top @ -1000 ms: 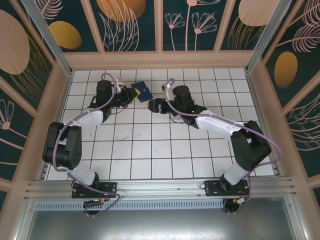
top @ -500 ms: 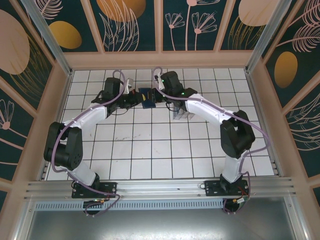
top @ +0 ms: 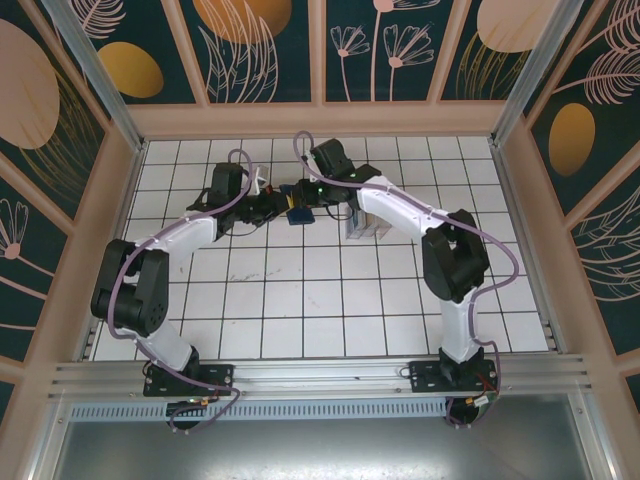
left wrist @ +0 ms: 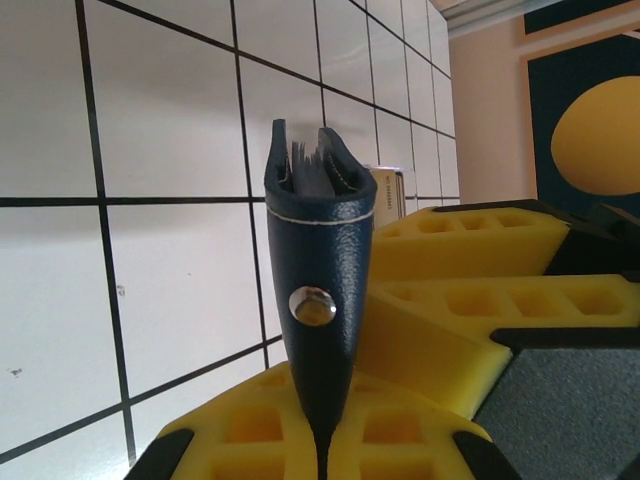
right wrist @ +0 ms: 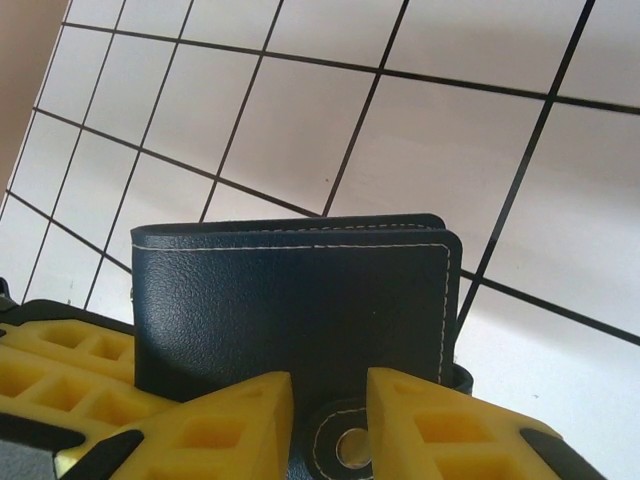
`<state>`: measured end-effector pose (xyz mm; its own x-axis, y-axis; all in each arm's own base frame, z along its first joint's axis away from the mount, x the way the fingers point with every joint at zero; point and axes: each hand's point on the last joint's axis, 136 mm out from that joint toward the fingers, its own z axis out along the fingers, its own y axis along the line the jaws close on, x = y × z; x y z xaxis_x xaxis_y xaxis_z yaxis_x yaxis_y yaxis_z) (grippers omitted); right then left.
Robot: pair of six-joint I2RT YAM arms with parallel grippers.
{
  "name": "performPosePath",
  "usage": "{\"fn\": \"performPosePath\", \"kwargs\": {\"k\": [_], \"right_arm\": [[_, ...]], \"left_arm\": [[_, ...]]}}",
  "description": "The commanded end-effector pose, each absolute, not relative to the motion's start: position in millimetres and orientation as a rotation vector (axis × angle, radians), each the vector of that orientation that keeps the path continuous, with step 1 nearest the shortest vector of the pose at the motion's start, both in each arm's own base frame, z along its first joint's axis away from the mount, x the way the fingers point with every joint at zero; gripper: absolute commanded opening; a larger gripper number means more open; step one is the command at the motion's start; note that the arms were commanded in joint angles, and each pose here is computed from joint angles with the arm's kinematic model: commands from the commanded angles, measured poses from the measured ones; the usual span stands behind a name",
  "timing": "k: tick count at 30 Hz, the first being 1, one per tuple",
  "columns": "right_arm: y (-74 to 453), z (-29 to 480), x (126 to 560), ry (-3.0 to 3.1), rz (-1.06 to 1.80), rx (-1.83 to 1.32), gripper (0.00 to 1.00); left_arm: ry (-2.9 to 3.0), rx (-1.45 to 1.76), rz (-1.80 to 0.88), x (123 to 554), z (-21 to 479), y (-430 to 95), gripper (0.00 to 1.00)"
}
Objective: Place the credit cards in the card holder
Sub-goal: Open the button on the card holder.
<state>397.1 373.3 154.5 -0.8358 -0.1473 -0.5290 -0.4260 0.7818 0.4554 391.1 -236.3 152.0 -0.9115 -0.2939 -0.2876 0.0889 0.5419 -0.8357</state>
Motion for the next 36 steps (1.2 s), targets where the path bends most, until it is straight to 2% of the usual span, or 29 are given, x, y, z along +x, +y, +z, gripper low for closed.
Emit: {"fn": "performPosePath", "kwargs": {"k": [1,11,16,21,29,33,36], "right_arm": [[378,129,384,2.615,0.814,-0.433,0.28],[364,117,370,2.715,0.751,-0.423,0.27],[356,111,367,2.732,0.71,-0.41,0.2],[350,112,377,2.713,0.631,-0.366,0.07],[328,123,385,2.684,0.583,-0.318,0.0],[329,133,374,2.646,0.679,-0.385,0.0],[345,142,354,2.612,0.867,-0.485,0.0]], "left_arm": [[2.292,-0.052,-1.439,391,177,-251,0.0],[2.315,-0.138,-1.305,400,167,-238,0.0],[2.312,-0.18,-1.309,400,164,-236,0.0],[2.321,-0.183,-1.304,398,160,-235,0.0],[2.396,-0.128,-1.218,383,131,-228,0.0],[2.452,-0.123,-1.196,374,109,-225,0.0],[2.5,-0.145,-1.169,363,91,-220,0.0]]}}
